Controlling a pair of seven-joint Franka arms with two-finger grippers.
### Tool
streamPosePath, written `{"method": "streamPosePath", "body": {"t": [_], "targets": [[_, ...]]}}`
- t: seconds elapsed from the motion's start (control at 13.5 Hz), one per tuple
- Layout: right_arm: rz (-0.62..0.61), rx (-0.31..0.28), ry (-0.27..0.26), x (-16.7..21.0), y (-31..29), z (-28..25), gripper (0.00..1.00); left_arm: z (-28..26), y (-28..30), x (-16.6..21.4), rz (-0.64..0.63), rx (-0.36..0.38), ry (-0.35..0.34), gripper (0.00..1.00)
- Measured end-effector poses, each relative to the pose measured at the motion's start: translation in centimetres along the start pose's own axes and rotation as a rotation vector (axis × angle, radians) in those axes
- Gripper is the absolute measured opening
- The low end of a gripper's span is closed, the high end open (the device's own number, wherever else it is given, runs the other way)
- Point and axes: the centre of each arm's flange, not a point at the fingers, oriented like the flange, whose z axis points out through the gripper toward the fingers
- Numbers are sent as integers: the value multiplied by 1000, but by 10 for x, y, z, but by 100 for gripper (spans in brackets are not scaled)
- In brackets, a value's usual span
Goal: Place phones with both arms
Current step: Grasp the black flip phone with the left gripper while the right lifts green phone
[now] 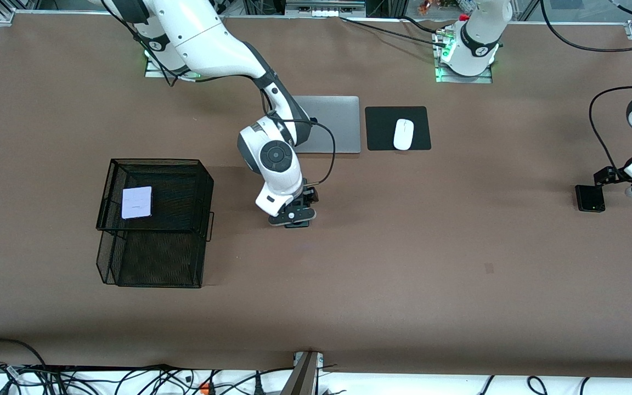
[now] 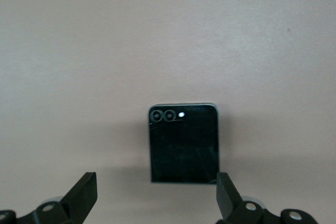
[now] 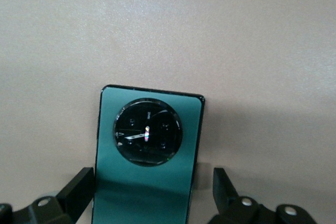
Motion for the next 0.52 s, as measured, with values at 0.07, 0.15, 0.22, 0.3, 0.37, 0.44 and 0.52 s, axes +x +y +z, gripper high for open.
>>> {"method": "streamPosePath", "body": {"t": [0.07, 0.15, 0.22, 0.3, 0.37, 0.44, 0.52], "targets": [[-1, 1, 1, 0, 0, 0, 100, 7, 5, 2, 4, -10, 1, 100], [-3, 2, 3, 0, -1, 1, 100, 14, 9, 3, 5, -22, 7, 100], [-5, 3, 3, -1, -2, 2, 100, 21, 10, 3, 3, -37, 17, 100], [-8, 3, 3, -2, -3, 4, 99, 29, 10, 1, -2, -53, 27, 100], [-10, 3, 0, -3, -4, 6, 99, 37, 8, -3, -8, -67, 32, 100], [-11, 2, -1, -4, -4, 8, 99, 41, 5, -6, -14, -72, 35, 100], [-11, 3, 2, -4, -5, 8, 99, 44, 3, -8, -14, -74, 37, 100]]}}
